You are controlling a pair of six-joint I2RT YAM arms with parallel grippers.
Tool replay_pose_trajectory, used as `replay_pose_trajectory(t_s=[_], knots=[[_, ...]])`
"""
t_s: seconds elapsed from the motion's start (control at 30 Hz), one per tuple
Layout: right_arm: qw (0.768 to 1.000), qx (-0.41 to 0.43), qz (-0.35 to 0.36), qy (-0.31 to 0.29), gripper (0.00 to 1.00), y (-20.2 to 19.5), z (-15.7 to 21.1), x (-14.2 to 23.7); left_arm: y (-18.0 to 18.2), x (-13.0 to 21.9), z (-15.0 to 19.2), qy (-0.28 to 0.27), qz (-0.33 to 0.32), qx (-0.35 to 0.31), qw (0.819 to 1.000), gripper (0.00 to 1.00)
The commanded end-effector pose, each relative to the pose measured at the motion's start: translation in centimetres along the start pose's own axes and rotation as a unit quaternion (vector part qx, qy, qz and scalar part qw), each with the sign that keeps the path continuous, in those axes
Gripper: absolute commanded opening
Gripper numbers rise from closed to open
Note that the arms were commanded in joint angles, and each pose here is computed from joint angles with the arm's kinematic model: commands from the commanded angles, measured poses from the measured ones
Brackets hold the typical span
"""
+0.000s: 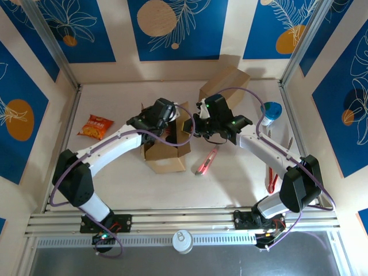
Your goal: Unpack the express box
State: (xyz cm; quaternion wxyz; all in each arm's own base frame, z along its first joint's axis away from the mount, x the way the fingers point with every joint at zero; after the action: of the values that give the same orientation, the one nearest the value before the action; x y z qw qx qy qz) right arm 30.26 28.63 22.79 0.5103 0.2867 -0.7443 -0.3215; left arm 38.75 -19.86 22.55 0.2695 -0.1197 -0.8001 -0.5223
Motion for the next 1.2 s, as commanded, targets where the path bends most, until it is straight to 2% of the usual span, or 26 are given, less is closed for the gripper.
replay_pose_trajectory(t_s=[0.0, 0.17, 0.27, 0.33, 0.43, 0.53, 0.6, 0.83, 1.0, 1.1, 1.17], knots=[[1.0, 0.019, -0.013, 0.006, 0.0, 0.7, -0.1, 0.9, 2.5, 1.5, 0.0, -0.008, -0.007, 0.023, 1.0, 0.0], [0.999, 0.035, 0.02, 0.005, 0.02, -0.4, -0.6, 1.8, 3.5, 2.7, 0.3, -0.005, 0.005, 0.031, 0.999, 0.0], [0.998, 0.047, 0.038, 0.009, 0.2, -1.0, -0.7, 2.4, 4.0, 3.3, 0.7, 0.001, 0.019, 0.038, 0.999, 0.0], [0.997, 0.055, 0.046, 0.011, 0.37, -1.3, -0.6, 2.7, 4.2, 3.7, 0.9, 0.007, 0.028, 0.043, 0.999, 0.0], [0.996, 0.07, 0.049, 0.009, 0.53, -1.3, -0.6, 3.4, 4.4, 4.0, 1.2, 0.014, 0.037, 0.048, 0.998, 0.0], [0.995, 0.092, 0.046, 0.006, 0.68, -0.7, -0.3, 4.3, 4.6, 4.4, 1.5, 0.019, 0.041, 0.052, 0.998, 0.0], [0.993, 0.11, 0.044, 0.0, 0.72, -0.4, 0.0, 5.1, 4.7, 4.6, 1.6, 0.023, 0.043, 0.054, 0.997, 0.0], [0.982, 0.185, 0.033, -0.033, 0.81, 2.0, 1.6, 9.3, 5.1, 5.0, 1.6, 0.032, 0.056, 0.063, 0.996, 0.0], [0.97, 0.238, 0.017, -0.038, 0.83, 4.4, 3.4, 11.1, 5.2, 5.2, 1.6, 0.045, 0.065, 0.066, 0.995, 0.0], [0.956, 0.29, 0.004, -0.034, 0.75, 6.9, 5.0, 11.2, 5.2, 5.2, 1.7, 0.054, 0.071, 0.067, 0.994, 0.0], [0.944, 0.328, -0.002, -0.032, 0.59, 8.6, 6.1, 10.8, 5.0, 5.1, 1.8, 0.063, 0.074, 0.065, 0.993, 0.0]])
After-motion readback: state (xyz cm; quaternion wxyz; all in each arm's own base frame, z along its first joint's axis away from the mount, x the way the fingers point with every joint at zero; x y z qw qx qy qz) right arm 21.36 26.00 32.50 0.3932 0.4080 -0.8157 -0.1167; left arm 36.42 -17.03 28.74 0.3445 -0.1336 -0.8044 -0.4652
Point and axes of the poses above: each hand's point on the last joint's axis, 136 mm out from that joint toward the fingers, its own x axis back along the fingers, its own y axis along the line the jaws close on, z = x × y, the point moved 1 cm from there along x, back along the fingers, and after that the axes turned 1 degree about x, right-handed, at the moved point
